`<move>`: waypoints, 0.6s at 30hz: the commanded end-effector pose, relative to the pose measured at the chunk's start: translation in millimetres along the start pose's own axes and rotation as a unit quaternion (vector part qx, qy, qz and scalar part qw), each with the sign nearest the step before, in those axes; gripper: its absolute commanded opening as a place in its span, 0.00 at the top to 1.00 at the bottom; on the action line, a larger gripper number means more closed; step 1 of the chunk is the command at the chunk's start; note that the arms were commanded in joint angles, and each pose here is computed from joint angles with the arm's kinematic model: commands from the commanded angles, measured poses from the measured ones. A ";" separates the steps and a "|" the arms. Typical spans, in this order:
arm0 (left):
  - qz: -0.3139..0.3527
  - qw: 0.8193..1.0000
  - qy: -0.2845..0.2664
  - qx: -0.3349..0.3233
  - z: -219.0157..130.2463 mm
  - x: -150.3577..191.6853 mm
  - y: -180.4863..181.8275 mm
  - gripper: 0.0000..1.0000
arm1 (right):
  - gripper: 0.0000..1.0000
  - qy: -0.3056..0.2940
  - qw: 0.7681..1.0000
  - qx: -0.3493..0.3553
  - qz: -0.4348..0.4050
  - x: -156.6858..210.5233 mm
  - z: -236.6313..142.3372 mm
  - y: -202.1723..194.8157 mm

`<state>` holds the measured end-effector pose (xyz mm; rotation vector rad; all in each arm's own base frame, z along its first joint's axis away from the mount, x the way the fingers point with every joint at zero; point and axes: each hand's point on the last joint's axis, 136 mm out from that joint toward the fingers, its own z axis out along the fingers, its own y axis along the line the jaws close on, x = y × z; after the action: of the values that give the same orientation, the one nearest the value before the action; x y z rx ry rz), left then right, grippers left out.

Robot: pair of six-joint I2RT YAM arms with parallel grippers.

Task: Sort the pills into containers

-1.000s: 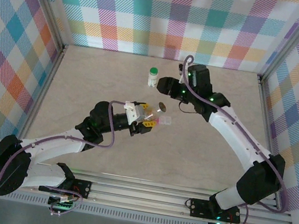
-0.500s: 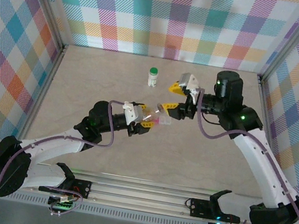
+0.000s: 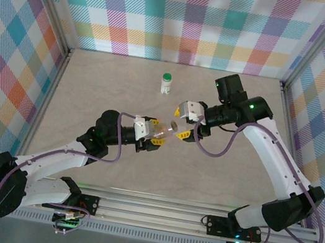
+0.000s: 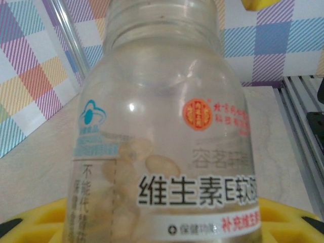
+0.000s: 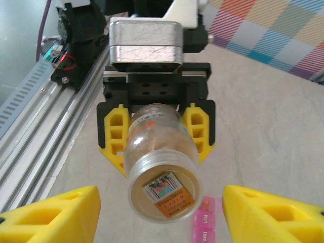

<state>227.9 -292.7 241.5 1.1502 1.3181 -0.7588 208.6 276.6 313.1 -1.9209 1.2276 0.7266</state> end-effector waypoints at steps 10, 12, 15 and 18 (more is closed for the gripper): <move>0.011 0.999 -0.024 0.035 -2.6 -14.2 -10.5 1.00 | 0.43 0.014 0.999 -0.047 -0.024 2.1 12.2 10.7; 0.012 0.999 -0.026 0.036 -2.8 -16.0 -10.4 1.00 | 0.49 0.015 0.998 -0.051 -0.019 3.5 13.0 12.5; 0.012 0.999 -0.027 0.036 -2.5 -17.8 -10.0 1.00 | 0.59 0.014 0.998 -0.057 -0.012 3.9 14.3 15.4; 0.014 0.999 -0.026 0.035 -1.2 -19.1 -8.3 1.00 | 0.67 0.009 0.998 -0.065 0.003 0.9 17.6 20.3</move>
<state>218.5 -295.4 238.8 1.1882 1.3091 -0.8101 202.5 281.4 291.2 -2.0306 1.2398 0.7378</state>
